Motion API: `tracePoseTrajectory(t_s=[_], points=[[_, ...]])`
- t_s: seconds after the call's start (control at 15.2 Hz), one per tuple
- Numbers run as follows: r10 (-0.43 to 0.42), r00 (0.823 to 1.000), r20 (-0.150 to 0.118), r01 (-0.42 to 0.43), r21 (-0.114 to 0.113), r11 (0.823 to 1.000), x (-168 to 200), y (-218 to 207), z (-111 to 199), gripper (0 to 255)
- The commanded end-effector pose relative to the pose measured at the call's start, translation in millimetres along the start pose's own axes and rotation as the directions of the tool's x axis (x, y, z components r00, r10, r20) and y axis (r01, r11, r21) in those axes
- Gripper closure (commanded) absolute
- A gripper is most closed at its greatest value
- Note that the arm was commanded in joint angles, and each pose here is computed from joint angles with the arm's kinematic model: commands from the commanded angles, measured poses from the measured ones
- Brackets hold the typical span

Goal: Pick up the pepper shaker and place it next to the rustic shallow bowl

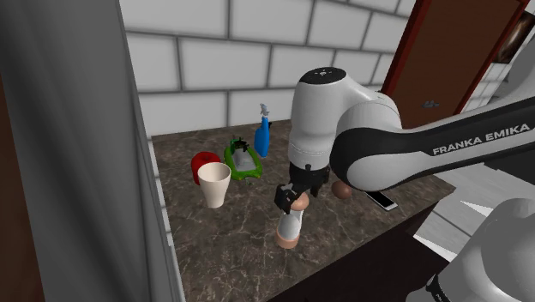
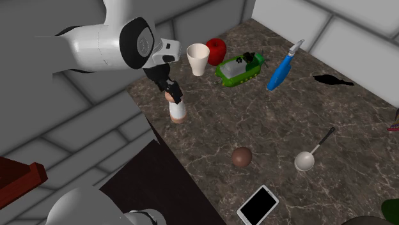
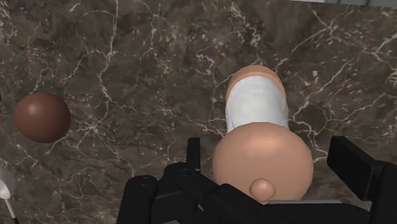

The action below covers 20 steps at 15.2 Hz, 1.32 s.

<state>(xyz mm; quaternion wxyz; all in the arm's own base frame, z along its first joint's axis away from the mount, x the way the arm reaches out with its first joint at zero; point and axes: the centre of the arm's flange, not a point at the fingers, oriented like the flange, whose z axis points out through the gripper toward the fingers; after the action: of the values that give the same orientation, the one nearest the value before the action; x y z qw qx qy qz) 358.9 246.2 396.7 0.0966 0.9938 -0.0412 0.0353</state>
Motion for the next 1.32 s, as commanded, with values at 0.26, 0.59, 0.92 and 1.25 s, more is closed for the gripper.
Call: tracePoseTrajectory(t_s=[0.26,0.59,0.92,1.25], points=[[0.0,1.0,-0.001,0.0,0.0,1.0,-0.6,-0.1,3.4,0],[0.0,1.0,0.0,0.0,0.0,1.0,-0.6,0.0,3.4,255],[0.0,1.0,0.0,0.0,0.0,1.0,-0.6,0.0,3.3,255],[0.0,1.0,-0.001,0.0,0.0,1.0,0.7,2.9,-12.1,255]])
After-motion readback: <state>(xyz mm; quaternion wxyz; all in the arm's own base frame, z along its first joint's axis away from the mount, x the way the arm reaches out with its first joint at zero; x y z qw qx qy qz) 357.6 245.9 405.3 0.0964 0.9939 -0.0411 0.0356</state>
